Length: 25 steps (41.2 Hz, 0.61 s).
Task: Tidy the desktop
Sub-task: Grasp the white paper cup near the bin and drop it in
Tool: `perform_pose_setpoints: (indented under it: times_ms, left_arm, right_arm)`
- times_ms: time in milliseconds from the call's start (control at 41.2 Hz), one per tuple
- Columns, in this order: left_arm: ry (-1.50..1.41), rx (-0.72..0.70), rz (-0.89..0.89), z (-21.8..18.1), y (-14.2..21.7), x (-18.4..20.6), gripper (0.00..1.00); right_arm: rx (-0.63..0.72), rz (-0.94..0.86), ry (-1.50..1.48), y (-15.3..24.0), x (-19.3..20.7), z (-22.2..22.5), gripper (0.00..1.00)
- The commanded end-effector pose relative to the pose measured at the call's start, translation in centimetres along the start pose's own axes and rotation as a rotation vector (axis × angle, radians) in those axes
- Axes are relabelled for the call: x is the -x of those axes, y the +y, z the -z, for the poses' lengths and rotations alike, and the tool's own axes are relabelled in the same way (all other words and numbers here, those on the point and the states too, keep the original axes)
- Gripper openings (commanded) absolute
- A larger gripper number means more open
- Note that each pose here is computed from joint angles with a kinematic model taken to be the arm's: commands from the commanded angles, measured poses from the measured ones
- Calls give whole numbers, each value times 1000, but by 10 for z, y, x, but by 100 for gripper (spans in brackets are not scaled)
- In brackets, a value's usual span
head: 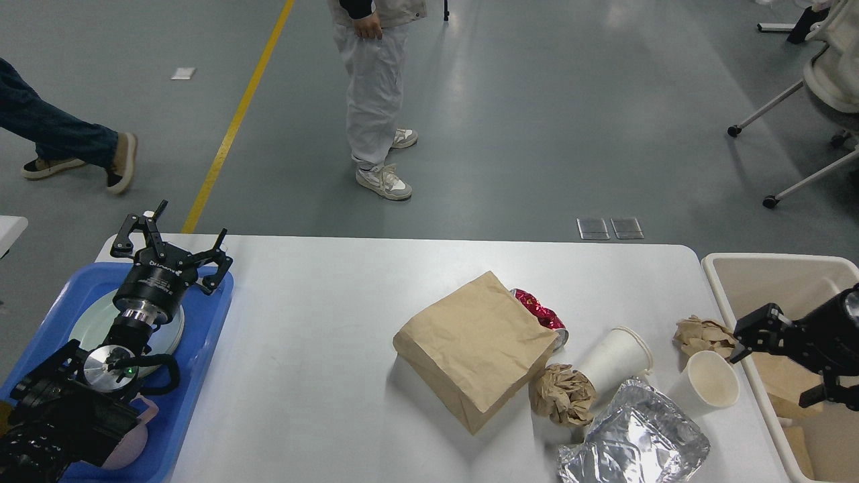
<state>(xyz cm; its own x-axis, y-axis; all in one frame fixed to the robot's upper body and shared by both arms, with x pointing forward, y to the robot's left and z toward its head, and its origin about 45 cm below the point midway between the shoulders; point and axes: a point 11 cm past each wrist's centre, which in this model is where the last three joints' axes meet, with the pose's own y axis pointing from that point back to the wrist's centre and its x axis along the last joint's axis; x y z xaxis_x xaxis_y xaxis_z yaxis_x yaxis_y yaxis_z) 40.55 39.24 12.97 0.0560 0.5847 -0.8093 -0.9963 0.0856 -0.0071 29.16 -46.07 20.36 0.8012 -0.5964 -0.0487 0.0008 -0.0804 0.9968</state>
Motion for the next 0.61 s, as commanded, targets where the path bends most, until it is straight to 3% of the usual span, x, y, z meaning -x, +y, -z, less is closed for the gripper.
perform_pose_setpoints:
  times_ms: [0,194,413,583]
  left_arm:
    - [0,0,0,0,0,0,96]
    - [1,0,0,0,0,0,96]
    - [1,0,0,0,0,0,96]
    - [0,0,0,0,0,0,96]
  right_arm:
    - [11,-7,-10,-15,4,-8,100]
    - [-14,-14,-8,-34,9,-2,100]
    - [44,-99,5,-63,7,-17,100]
    - [42,-123,22,-79,13,-13,95]
